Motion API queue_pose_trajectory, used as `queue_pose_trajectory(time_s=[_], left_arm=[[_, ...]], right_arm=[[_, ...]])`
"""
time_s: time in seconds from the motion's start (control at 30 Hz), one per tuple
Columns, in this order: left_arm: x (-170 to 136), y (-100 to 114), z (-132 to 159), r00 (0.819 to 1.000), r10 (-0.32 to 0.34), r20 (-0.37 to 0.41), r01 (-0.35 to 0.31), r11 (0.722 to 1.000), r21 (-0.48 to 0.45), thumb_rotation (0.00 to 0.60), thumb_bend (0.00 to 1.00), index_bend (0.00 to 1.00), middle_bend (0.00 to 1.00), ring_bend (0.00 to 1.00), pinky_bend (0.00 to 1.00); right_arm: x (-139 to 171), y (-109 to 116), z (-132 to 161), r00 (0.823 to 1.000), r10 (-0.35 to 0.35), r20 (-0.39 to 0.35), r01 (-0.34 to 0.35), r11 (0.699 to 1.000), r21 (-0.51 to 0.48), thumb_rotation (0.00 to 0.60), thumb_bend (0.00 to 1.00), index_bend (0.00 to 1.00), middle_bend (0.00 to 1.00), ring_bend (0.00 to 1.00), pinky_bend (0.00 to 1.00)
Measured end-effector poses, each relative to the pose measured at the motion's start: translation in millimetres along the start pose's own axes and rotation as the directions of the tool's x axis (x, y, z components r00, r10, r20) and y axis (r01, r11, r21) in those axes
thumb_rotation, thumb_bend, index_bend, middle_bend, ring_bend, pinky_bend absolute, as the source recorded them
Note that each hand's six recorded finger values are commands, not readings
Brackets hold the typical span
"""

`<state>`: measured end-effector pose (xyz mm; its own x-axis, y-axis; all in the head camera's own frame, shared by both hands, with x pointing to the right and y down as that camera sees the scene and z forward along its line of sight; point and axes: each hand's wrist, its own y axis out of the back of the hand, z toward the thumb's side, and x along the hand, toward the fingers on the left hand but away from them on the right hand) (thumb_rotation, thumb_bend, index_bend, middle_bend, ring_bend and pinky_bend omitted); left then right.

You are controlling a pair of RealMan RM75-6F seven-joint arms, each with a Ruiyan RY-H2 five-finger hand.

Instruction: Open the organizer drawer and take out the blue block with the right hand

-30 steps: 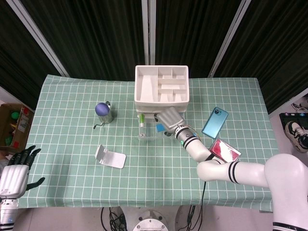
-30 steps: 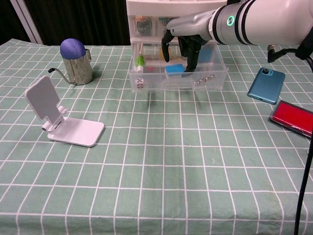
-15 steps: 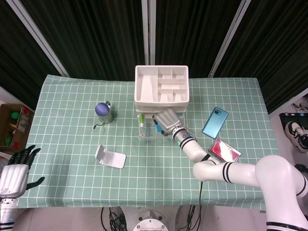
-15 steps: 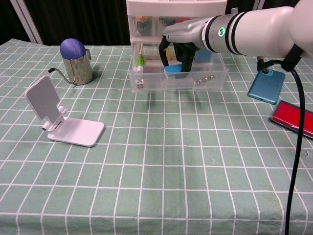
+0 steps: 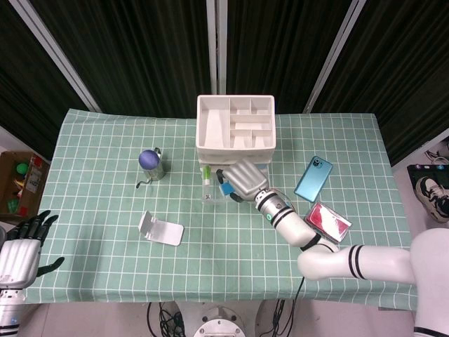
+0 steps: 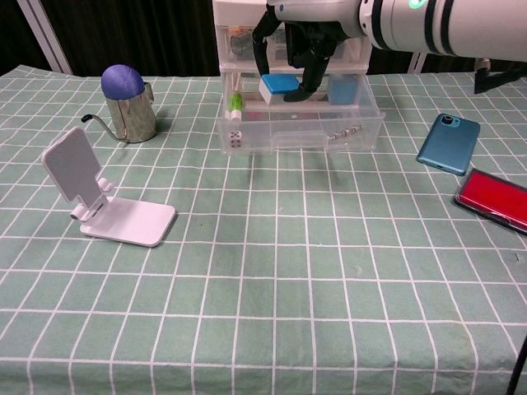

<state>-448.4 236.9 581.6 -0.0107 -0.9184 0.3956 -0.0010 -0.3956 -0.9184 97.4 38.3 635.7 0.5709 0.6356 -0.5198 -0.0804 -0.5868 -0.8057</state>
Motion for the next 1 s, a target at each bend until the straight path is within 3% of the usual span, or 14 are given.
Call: queue_pose_trajectory(time_s=[0.2, 0.33, 0.53, 0.6, 0.77, 0.9, 1.0], left_arm=[[-0.8, 2.3, 4.6, 1.0, 0.005, 0.009, -0.005, 1.0, 0.002, 0.6, 0.0, 0.15, 0.11, 0.13, 0.18], [-2.2, 4.1, 7.9, 1.0, 0.009, 0.015, -0.01, 1.0, 0.003, 0.6, 0.0, 0.15, 0.11, 0.13, 0.18], [-7.1, 3.8, 5.8, 1.0, 0.006, 0.002, -0.006, 1.0, 0.001, 0.6, 0.0, 0.15, 0.11, 0.13, 0.18], [-7.8, 3.7, 4.9, 1.0, 0.007, -0.001, -0.007, 1.0, 0.001, 0.6, 0.0, 0.15, 0.11, 0.13, 0.18], [-9.2, 2.5, 3.1, 1.0, 0.005, -0.003, -0.005, 1.0, -0.001, 0.6, 0.0, 0.15, 0.11, 0.13, 0.18], [-9.0, 1.3, 2.9, 1.0, 0.006, 0.0, -0.006, 1.0, -0.005, 0.6, 0.0, 0.15, 0.11, 0.13, 0.18], [-7.9, 0.1, 2.7, 1.0, 0.005, 0.005, -0.005, 1.0, -0.006, 0.6, 0.0, 0.15, 0.11, 0.13, 0.18]], right_arm=[[39.7, -4.2, 27.5, 0.99, 0.003, -0.144, -0.007, 1.0, -0.023, 0.6, 0.32, 0.67, 0.97, 0.99, 1.0], [57.3, -40.3, 36.6, 0.974, 0.104, -0.201, -0.103, 0.995, 0.015, 0.6, 0.32, 0.66, 0.97, 0.99, 1.0], [54.4, -90.1, 43.3, 0.955, 0.203, -0.217, -0.183, 0.977, 0.107, 0.6, 0.32, 0.63, 0.97, 0.99, 1.0], [53.0, -101.5, 44.5, 0.951, 0.22, -0.217, -0.191, 0.971, 0.146, 0.6, 0.32, 0.55, 0.97, 0.99, 1.0], [53.6, -118.3, 46.5, 0.95, 0.236, -0.204, -0.194, 0.959, 0.204, 0.6, 0.2, 0.14, 0.97, 0.99, 1.0], [58.8, -108.9, 42.0, 0.962, 0.201, -0.185, -0.166, 0.968, 0.188, 0.6, 0.16, 0.01, 0.97, 0.97, 1.0], [66.0, -92.8, 30.3, 0.979, 0.138, -0.152, -0.11, 0.978, 0.178, 0.6, 0.15, 0.0, 0.91, 0.92, 0.98]])
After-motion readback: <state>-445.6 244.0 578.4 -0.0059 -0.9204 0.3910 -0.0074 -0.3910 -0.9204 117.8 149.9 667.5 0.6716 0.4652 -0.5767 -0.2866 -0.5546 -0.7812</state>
